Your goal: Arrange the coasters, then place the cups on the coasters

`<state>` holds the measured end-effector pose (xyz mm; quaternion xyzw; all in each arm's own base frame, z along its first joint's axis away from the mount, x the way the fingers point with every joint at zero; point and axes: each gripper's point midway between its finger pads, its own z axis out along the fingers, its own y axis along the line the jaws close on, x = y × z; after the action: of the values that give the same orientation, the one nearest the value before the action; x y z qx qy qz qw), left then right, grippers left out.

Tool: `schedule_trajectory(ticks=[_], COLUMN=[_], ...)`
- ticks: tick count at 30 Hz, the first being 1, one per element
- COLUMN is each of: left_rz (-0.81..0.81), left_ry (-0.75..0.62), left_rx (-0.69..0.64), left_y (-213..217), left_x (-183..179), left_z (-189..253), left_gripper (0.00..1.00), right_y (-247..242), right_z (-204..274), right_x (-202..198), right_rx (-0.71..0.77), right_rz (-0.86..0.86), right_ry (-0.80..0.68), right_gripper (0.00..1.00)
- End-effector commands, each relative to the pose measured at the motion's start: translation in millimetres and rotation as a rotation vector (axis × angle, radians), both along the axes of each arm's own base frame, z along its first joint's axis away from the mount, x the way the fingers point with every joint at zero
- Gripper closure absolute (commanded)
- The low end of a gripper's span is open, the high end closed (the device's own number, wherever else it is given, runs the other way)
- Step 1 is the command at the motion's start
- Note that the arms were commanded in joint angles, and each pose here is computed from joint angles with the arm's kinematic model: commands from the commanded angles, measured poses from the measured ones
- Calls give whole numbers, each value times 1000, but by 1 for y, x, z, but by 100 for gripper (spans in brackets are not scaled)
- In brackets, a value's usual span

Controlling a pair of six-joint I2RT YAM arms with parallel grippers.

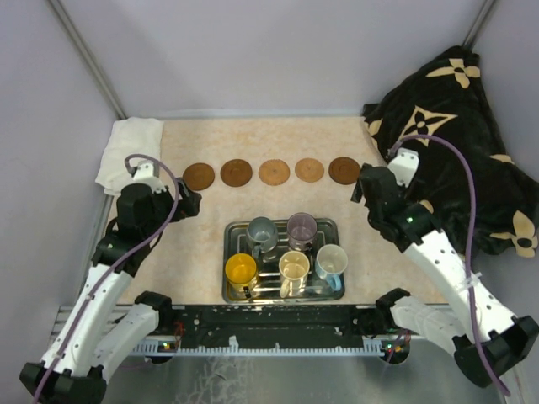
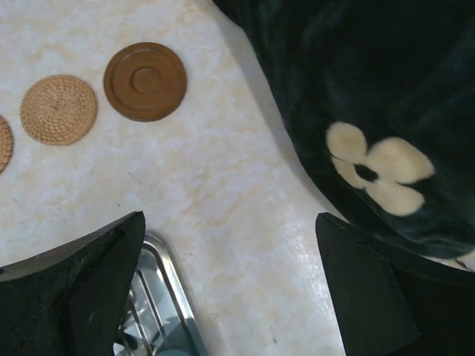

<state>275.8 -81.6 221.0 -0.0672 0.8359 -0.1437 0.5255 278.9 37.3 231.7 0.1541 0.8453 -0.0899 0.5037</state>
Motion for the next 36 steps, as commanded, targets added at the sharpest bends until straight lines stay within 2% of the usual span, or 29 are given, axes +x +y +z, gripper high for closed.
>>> schedule_trajectory(ticks=[1,10,18,24,36], left_rz=[93,112,57,-11,-55], left_ry=[7,172,100,143,215], left_rx=[-4,22,-22,-65,-118], left_y=[18,22,13,-1,-22], left_x=[-14,-33,-35,-43,-54], left_z=[0,-25,-7,-17,-32], left_gripper=[0,0,0,0,0], right_y=[-28,-48,-43,-26,11], right_z=[-1,-31,-47,-61,-69], right_x=[-28,-65,-66,-72,-96], right_rx=[14,12,50,106,333], right_rz=[-119,-225,-238,-145,-29], right_ry=[-22,105,183,256,251], right_gripper=[1,1,1,1,28])
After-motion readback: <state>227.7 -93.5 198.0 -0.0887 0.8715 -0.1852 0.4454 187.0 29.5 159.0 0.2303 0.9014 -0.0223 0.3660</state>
